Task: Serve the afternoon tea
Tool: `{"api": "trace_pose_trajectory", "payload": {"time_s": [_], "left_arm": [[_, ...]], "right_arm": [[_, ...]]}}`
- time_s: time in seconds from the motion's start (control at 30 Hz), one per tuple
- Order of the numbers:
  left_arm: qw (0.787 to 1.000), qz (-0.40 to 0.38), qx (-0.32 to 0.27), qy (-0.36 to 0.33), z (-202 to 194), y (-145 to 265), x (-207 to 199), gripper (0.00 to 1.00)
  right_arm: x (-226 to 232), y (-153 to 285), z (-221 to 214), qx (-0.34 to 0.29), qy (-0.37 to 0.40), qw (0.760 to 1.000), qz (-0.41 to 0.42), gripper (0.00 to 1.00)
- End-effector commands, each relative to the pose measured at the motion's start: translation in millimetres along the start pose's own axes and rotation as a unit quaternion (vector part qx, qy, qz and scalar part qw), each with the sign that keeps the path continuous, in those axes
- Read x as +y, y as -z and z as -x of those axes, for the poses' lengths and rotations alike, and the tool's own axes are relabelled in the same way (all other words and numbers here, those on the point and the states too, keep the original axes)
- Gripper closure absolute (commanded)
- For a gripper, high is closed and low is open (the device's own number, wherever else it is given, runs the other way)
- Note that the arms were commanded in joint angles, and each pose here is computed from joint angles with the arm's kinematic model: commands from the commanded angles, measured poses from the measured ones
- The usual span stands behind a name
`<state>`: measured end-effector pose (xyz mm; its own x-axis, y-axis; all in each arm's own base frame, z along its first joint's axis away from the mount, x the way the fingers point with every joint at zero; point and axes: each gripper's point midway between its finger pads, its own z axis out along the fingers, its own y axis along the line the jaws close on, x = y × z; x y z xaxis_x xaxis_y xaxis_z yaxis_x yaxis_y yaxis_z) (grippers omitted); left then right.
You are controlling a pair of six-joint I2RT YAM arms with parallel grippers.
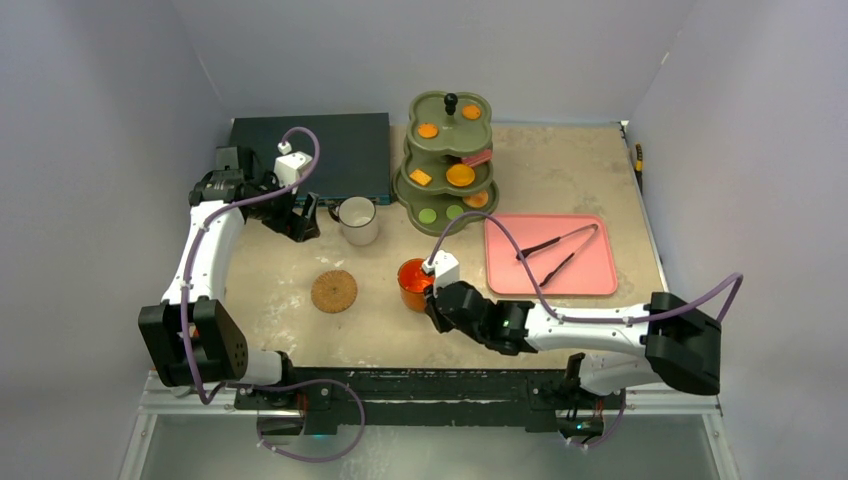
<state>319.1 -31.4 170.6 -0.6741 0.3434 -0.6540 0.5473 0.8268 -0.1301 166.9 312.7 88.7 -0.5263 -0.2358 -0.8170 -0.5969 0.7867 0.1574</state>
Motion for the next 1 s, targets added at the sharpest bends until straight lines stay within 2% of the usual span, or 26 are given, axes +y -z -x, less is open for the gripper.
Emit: {"api": "trace_pose_trajectory", "payload": {"time_s": [0.0, 0.03, 0.07, 0.2, 0.3, 0.53, 0.8, 0.97], "left_arm": [[0.999, 0.002, -0.026, -0.018, 15.2, 7.0, 2.3, 0.11], [0.999, 0.003, -0.026, -0.018, 15.4, 7.5, 2.3, 0.11], [0.999, 0.003, -0.025, -0.019, 15.5, 8.0, 2.2, 0.11], [1.000, 0.003, -0.021, -0.023, 13.5, 9.2, 1.6, 0.11], [0.999, 0.004, -0.020, -0.026, 12.6, 9.9, 1.6, 0.10], [0.999, -0.002, -0.020, -0.026, 13.4, 10.3, -0.5, 0.10], [0.999, -0.013, -0.034, -0.032, 30.4, -3.3, 7.9, 0.10], [0.997, -0.022, -0.009, -0.076, 64.3, -42.1, 5.2, 0.10]], "right_arm": [[1.0, -1.5, 23.9, -0.054, -0.031, 0.998, -0.012, 1.00], [-1.7, -2.4, 20.4, -0.052, -0.035, 0.998, -0.019, 1.00], [-4.7, -3.9, 15.3, -0.047, -0.037, 0.998, -0.025, 0.94], [-17.5, -3.6, 0.2, -0.033, -0.052, 0.997, -0.055, 0.55], [-21.8, 3.1, 1.9, -0.041, -0.061, 0.995, -0.061, 0.47], [-11.3, 23.9, 31.4, -0.074, -0.060, 0.994, -0.049, 0.35], [34.9, 36.9, 95.5, -0.122, -0.058, 0.991, -0.008, 0.36], [57.1, 30.3, 116.8, -0.134, -0.064, 0.989, 0.017, 0.36]]}}
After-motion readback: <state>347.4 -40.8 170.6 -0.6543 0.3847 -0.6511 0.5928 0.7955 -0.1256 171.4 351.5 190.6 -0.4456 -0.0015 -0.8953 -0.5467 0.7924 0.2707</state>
